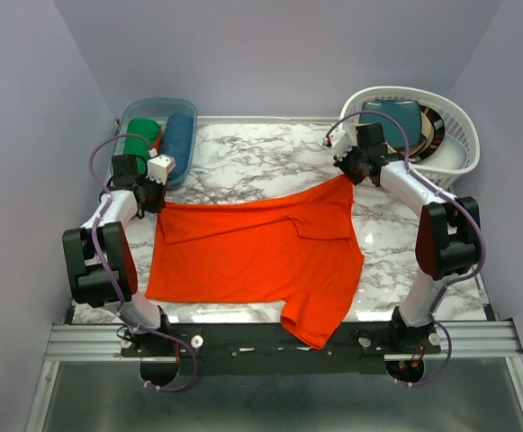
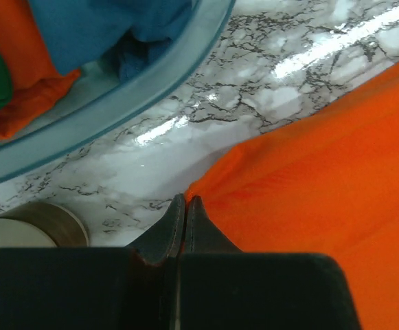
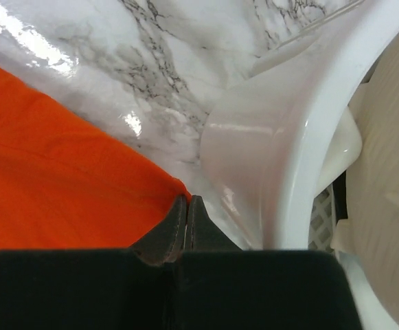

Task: Roll the t-shirts
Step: Fold the T-shirt at the center of the board.

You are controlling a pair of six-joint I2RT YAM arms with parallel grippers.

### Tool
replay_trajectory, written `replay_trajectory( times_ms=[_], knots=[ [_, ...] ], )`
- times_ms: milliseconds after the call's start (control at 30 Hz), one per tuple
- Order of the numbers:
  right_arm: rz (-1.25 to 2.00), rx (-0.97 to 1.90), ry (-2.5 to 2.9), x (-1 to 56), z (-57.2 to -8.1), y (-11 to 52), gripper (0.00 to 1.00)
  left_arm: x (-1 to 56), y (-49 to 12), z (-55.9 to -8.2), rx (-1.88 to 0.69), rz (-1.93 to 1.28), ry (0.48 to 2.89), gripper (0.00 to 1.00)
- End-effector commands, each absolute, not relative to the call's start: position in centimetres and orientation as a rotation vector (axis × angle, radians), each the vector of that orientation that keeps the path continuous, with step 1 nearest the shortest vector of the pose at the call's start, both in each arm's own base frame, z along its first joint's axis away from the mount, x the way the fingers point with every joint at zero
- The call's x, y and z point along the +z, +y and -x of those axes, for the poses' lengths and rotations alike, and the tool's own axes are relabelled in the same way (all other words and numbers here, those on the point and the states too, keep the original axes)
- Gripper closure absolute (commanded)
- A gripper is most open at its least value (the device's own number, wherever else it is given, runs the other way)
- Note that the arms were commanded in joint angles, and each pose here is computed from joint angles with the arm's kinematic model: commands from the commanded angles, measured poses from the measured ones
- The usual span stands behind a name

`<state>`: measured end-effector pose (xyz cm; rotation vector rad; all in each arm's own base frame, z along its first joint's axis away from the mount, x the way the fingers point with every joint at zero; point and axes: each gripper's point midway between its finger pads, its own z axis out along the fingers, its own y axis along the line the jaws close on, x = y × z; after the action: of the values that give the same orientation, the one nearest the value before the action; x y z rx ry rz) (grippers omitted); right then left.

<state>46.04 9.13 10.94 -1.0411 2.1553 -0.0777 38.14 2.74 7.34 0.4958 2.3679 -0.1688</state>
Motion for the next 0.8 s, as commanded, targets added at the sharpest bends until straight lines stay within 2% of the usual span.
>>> replay_trajectory(
  times_ms=[0, 267, 767],
  knots=[
    [1.020, -0.188, 2.106, 11.7, -49.1, 8.4, 0.99, 7.5, 4.2, -40.9, -0.081, -0.457, 2.337, 1.00],
    [1.007, -0.300, 2.120, 10.5, -49.5, 7.0, 0.99, 8.7, 5.0, -43.3, -0.042, -0.371, 2.304, 0.98],
    [0.980, -0.370, 2.156, 9.9, -46.9, 5.2, 0.99, 9.6, 4.6, -44.0, -0.076, -0.303, 2.271, 1.00]
  ],
)
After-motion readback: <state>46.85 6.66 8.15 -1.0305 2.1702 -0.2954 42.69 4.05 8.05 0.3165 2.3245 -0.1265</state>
